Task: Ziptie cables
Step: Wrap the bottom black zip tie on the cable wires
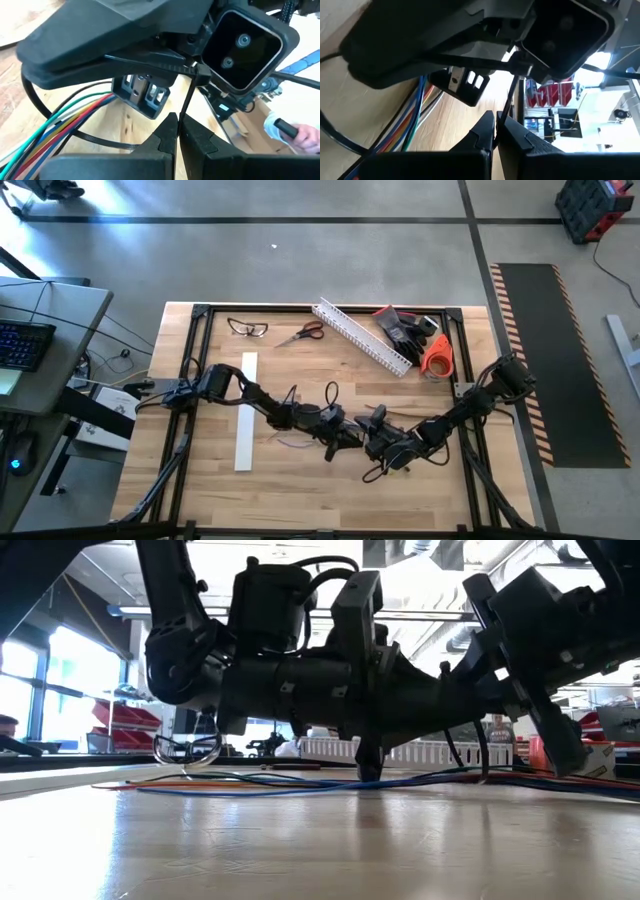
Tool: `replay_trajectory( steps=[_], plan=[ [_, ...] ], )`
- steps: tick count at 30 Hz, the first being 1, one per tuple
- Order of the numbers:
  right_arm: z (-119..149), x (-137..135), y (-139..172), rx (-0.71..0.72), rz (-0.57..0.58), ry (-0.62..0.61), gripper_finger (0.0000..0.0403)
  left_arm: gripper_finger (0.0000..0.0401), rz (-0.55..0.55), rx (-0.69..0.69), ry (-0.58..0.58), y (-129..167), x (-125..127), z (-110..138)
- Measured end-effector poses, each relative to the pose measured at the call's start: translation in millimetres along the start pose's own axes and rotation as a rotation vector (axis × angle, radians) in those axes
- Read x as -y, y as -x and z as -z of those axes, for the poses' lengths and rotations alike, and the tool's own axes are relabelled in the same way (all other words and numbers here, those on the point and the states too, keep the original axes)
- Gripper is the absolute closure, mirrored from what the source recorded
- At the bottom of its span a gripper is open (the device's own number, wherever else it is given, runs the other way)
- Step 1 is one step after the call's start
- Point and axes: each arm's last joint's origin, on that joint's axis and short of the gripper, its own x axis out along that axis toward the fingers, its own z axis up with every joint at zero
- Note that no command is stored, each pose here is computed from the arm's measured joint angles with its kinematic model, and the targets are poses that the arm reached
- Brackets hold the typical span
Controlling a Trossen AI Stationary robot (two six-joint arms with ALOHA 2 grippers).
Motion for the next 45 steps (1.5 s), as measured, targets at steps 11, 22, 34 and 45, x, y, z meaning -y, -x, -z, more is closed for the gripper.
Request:
replay_trajectory(
  steps=[11, 22, 34, 45],
  plan=[
    [-5.9, 0.7, 4.6, 0.041, 0.013, -0.035, 0.0403, 0.0401, 0.015, -0.028, 0.039, 1.2, -7.2, -4.6],
    [-12.8, -0.2, 13.0, 0.088, 0.027, -0.065, 0.0403, 0.0401, 0.006, -0.026, 0.059, 1.8, -10.1, -6.5],
    [-25.9, 0.9, 22.0, 0.123, 0.024, -0.082, 0.0403, 0.0401, 0.000, -0.031, 0.066, 1.9, -10.9, -6.2],
    [-16.2, -7.3, 18.3, 0.082, -0.082, -0.176, 0.0370, 0.0401, -0.010, -0.030, 0.026, 0.8, -6.1, -1.9]
  ],
)
